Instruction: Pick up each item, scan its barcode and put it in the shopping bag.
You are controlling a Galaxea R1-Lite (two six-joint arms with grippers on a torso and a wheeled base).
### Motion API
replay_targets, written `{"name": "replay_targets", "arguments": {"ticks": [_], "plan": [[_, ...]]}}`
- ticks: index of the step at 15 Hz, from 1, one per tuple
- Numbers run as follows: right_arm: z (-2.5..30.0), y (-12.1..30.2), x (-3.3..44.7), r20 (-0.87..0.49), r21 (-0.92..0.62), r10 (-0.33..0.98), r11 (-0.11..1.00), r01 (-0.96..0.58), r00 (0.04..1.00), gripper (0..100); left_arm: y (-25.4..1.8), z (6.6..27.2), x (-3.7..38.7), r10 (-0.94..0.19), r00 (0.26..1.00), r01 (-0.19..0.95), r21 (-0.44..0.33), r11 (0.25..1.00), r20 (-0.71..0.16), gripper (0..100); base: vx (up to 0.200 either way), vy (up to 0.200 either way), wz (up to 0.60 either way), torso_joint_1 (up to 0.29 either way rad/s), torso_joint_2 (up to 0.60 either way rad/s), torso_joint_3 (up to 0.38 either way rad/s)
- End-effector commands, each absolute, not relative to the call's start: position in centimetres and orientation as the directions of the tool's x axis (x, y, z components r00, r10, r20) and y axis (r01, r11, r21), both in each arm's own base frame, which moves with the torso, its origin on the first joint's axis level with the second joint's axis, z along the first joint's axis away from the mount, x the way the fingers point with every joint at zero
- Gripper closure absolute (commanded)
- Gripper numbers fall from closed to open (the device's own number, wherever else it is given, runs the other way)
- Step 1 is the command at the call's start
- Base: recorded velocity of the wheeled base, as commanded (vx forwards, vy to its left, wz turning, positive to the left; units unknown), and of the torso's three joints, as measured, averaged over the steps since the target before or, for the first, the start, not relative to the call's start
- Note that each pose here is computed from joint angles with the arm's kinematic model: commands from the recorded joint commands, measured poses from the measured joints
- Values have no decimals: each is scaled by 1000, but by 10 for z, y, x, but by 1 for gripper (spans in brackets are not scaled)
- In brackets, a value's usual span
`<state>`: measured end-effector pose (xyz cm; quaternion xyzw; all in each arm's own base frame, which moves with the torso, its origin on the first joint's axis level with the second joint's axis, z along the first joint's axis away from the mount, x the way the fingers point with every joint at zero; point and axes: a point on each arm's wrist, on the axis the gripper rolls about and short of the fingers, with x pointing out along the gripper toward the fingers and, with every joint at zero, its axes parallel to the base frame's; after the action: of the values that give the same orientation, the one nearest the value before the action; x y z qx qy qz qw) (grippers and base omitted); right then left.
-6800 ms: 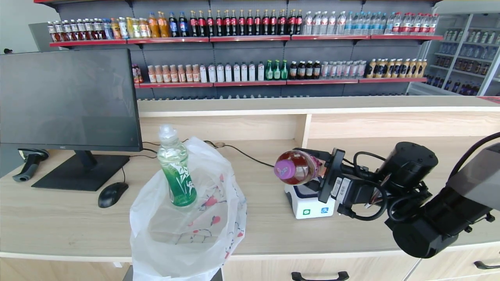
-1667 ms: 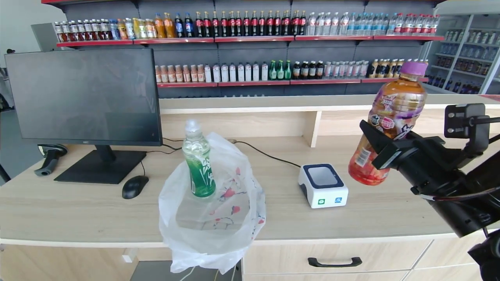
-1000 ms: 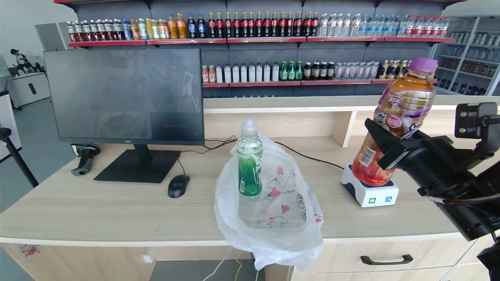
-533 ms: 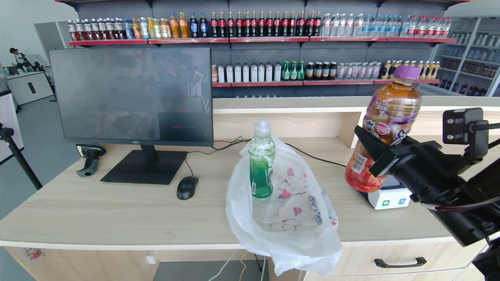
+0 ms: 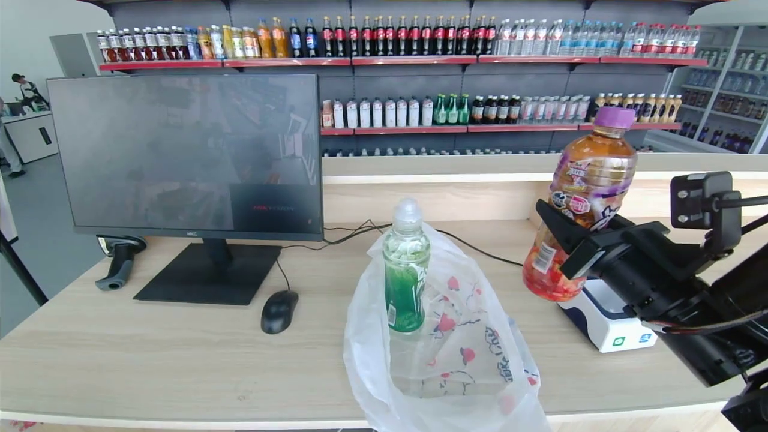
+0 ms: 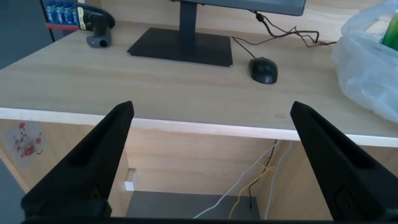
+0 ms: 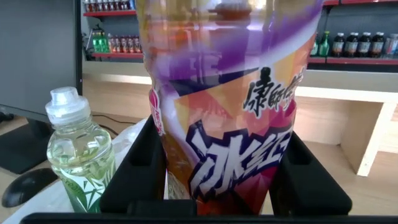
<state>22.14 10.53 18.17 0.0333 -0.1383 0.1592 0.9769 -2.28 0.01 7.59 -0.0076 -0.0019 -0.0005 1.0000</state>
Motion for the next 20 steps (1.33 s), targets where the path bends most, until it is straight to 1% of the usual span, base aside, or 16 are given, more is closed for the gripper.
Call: {"name": "replay_targets", "arguments": {"ticks": [1, 6, 9, 12, 14, 17, 20], "plan": [[180, 106, 223, 275, 20, 301, 948, -318, 913, 100, 0, 76, -23, 0, 1000, 0, -15, 1000, 5, 0, 0, 0, 0, 0, 0, 0], [178, 111, 221, 267, 21, 321, 941, -339, 908, 100, 0, 76, -23, 0, 1000, 0, -17, 1000, 5, 0, 0, 0, 0, 0, 0, 0], [177, 115, 219, 261, 17, 340, 934, -357, 903, 100, 0, 76, -23, 0, 1000, 0, -17, 1000, 5, 0, 0, 0, 600, 2, 1, -2], [169, 118, 225, 233, 13, 344, 934, -356, 910, 100, 0, 76, -23, 0, 1000, 0, -17, 1000, 5, 0, 0, 0, 0, 0, 0, 0], [162, 119, 224, 204, 9, 350, 933, -359, 914, 100, 0, 76, -23, 0, 1000, 0, -17, 1000, 5, 0, 0, 0, 0, 0, 0, 0], [142, 118, 218, 114, 1, 364, 930, -366, 924, 100, 0, 76, -23, 0, 1000, 0, -17, 1000, 5, 0, 0, 0, 0, 0, 0, 0], [136, 126, 219, 91, 0, 388, 921, -389, 917, 100, 0, 76, -23, 0, 1000, 0, -17, 1000, 5, 0, 0, 0, 0, 0, 0, 0]]}}
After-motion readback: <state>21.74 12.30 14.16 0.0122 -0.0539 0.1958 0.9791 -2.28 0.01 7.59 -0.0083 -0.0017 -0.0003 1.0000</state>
